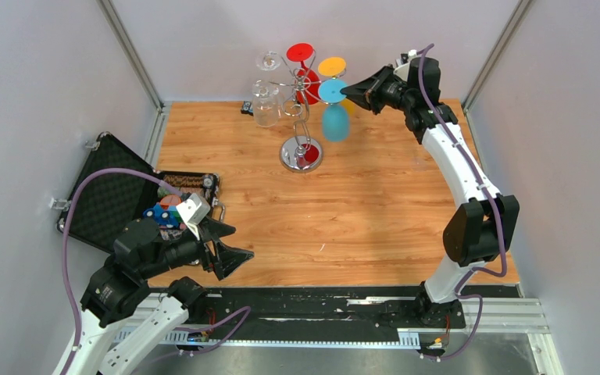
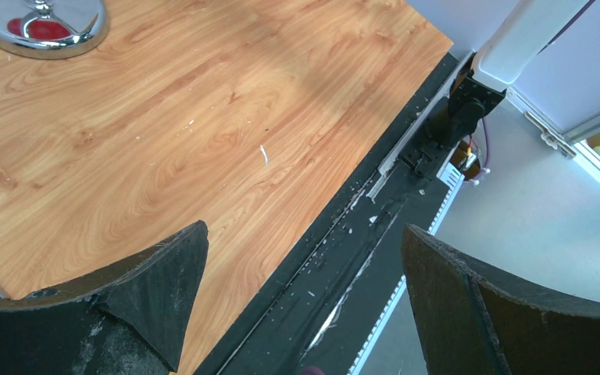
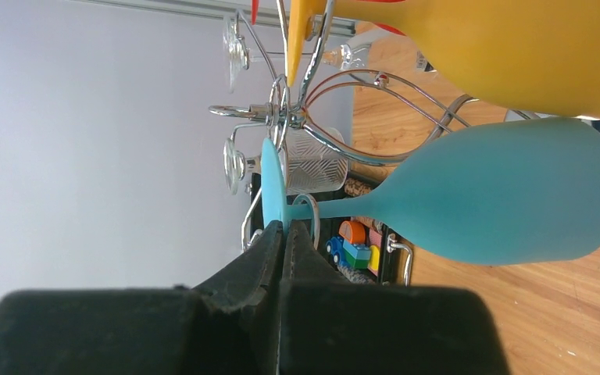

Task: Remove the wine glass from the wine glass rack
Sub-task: Pick up the wine glass from the wine rack.

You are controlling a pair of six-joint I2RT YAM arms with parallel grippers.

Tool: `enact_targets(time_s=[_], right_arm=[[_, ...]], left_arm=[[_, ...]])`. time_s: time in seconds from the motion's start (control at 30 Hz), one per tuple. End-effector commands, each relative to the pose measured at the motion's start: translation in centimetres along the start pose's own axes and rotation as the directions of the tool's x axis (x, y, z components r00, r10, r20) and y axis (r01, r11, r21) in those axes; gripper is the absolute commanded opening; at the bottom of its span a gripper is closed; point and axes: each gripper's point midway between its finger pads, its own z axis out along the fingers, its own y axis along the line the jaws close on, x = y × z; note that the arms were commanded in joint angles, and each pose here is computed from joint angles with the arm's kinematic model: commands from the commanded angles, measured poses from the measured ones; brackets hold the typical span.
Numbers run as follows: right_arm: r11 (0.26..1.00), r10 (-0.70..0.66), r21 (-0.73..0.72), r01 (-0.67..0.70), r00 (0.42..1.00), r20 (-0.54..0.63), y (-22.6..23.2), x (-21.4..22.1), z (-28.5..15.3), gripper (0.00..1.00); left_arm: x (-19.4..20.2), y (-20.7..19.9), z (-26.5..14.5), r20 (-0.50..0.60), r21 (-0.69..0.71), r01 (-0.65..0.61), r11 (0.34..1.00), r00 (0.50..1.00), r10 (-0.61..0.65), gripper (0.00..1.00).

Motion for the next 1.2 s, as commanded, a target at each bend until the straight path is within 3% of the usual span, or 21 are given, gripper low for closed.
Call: enact_targets(time_s=[0.0,0.77,1.17], right_arm=[[0.993,-0.034,-0.113,0.038,0.999,0.033,4.8,0.0,-1.9,0.0],[0.99,-0.022,-0.139,0.023,1.0,0.008,5.7,1.7,-3.9,0.0],[0.989,0.017,-0.144,-0.021,0.999,-0.028,5.5,2.5,-2.1,0.0]], left_arm=[[-0.4,-0.1,0.0,0.022,0.005,-0.002,1.0,1.0,0.002,1.0],[-0.5,-0.2,-0.1,0.029,0.008,-0.006,1.0,1.0,0.005,1.0],[-0.4,-0.2,-0.1,0.028,0.008,-0.003,1.0,1.0,0.002,1.0]])
